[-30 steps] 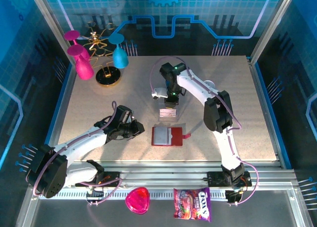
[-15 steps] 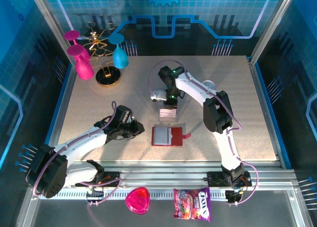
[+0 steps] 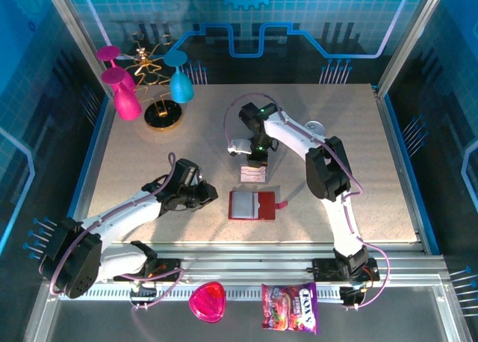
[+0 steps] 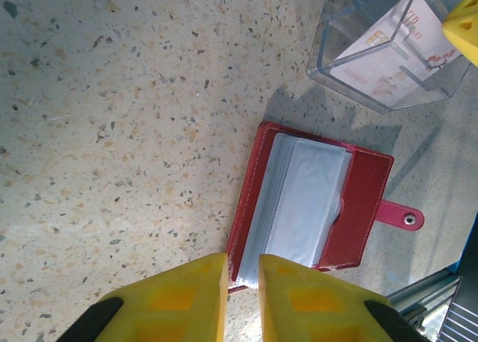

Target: Take the credit cards out of the card holder

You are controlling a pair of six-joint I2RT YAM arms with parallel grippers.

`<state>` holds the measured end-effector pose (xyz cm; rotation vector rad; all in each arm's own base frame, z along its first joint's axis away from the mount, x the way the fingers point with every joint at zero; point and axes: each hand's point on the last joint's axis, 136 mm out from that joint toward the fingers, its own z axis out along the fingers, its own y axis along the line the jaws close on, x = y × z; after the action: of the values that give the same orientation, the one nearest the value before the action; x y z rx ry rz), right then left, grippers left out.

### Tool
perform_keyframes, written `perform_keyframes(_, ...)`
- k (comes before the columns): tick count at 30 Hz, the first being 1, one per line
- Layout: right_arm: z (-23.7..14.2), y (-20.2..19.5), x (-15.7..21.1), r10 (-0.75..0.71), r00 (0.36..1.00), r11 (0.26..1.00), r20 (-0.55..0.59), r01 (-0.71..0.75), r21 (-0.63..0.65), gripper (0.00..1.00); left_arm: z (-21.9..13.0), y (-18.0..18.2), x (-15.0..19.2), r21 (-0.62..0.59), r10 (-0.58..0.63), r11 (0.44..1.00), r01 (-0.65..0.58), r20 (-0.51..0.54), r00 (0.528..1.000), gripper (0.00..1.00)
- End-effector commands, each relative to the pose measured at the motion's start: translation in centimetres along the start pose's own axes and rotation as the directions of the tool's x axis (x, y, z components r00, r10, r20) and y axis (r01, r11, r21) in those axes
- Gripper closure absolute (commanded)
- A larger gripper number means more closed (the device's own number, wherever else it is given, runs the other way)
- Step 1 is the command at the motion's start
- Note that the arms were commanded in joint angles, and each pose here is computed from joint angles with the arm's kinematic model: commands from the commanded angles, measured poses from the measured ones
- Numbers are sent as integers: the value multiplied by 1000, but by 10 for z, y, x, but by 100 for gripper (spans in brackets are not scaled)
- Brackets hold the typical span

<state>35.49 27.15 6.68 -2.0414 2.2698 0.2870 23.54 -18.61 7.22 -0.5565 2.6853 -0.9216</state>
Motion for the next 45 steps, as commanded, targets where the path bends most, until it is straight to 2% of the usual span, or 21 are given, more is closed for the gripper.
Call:
perform_keyframes(1, -29, 5, -12, 13, 998, 999, 64, -16, 45, 100, 4, 4, 3, 4, -5, 1000, 5, -18, 1000, 82)
perform_keyframes(7, -51, 14, -18, 123, 979, 988, 165, -137, 75, 100, 15, -4, 6, 29, 9, 1000, -7, -55, 998, 84)
perform_keyframes(11, -59, 23, -22, 251, 934, 959, 255, -276, 66, 97, 27, -9, 10, 24, 25, 999, -23, -92, 995, 85)
perform_keyframes(17, -61, 42, -21, 490, 795, 854, 358, -521, -13, 97, 45, -14, 19, 19, 44, 999, -41, -144, 989, 86)
perform_keyframes(23, -48, 66, -12, 698, 598, 689, 395, -711, -141, 98, 56, -19, 24, 22, 56, 998, -53, -183, 981, 88)
perform_keyframes(28, -43, 84, -5, 823, 421, 535, 382, -801, -269, 98, 61, -19, 27, 11, 58, 998, -57, -203, 977, 88)
perform_keyframes(35, -31, 106, 1, 923, 266, 362, 279, -846, -392, 100, 67, -11, 33, -15, 47, 999, -51, -234, 971, 91)
perform_keyframes(40, -19, 122, -12, 942, 245, 328, 228, -812, -484, 98, 69, -5, 35, -33, 34, 999, -43, -242, 970, 92)
perform_keyframes(45, 0, 129, -21, 962, 223, 274, 160, -814, -512, 93, 71, -1, 36, -43, 31, 998, -43, -246, 969, 92)
